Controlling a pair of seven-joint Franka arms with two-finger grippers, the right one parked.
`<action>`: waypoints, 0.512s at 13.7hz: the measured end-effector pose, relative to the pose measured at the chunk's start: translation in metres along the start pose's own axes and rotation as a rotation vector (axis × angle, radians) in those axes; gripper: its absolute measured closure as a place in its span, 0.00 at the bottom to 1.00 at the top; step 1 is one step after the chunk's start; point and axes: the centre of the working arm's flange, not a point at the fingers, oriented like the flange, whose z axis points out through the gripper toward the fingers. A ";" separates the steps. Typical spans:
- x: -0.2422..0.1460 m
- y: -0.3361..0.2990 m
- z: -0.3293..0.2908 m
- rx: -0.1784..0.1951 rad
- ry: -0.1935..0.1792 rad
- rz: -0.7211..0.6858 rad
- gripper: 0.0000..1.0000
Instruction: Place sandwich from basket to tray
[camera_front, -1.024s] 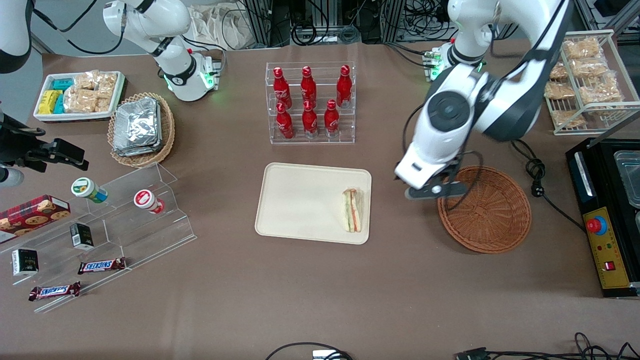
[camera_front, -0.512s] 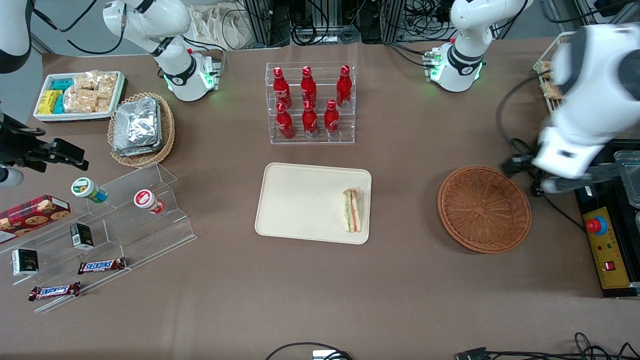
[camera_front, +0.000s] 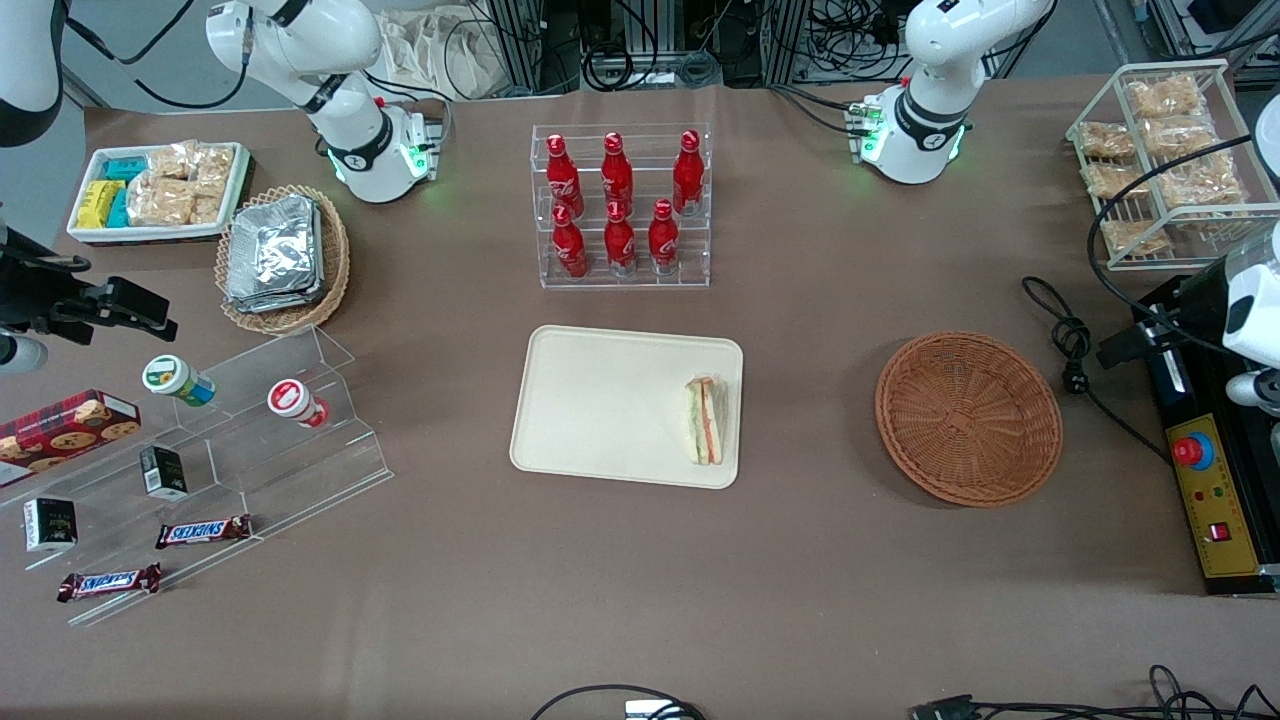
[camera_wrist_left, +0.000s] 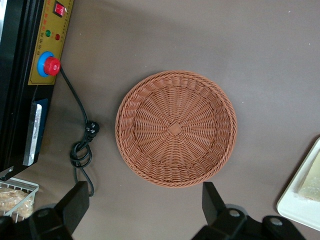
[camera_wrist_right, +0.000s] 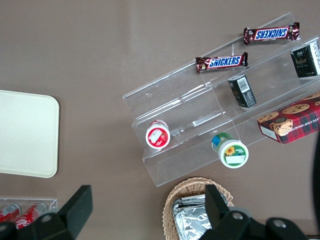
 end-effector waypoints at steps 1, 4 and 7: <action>-0.001 0.005 0.001 -0.003 -0.003 0.011 0.00; -0.004 0.015 0.001 -0.004 -0.010 0.091 0.00; -0.004 0.009 0.000 -0.001 -0.020 0.122 0.00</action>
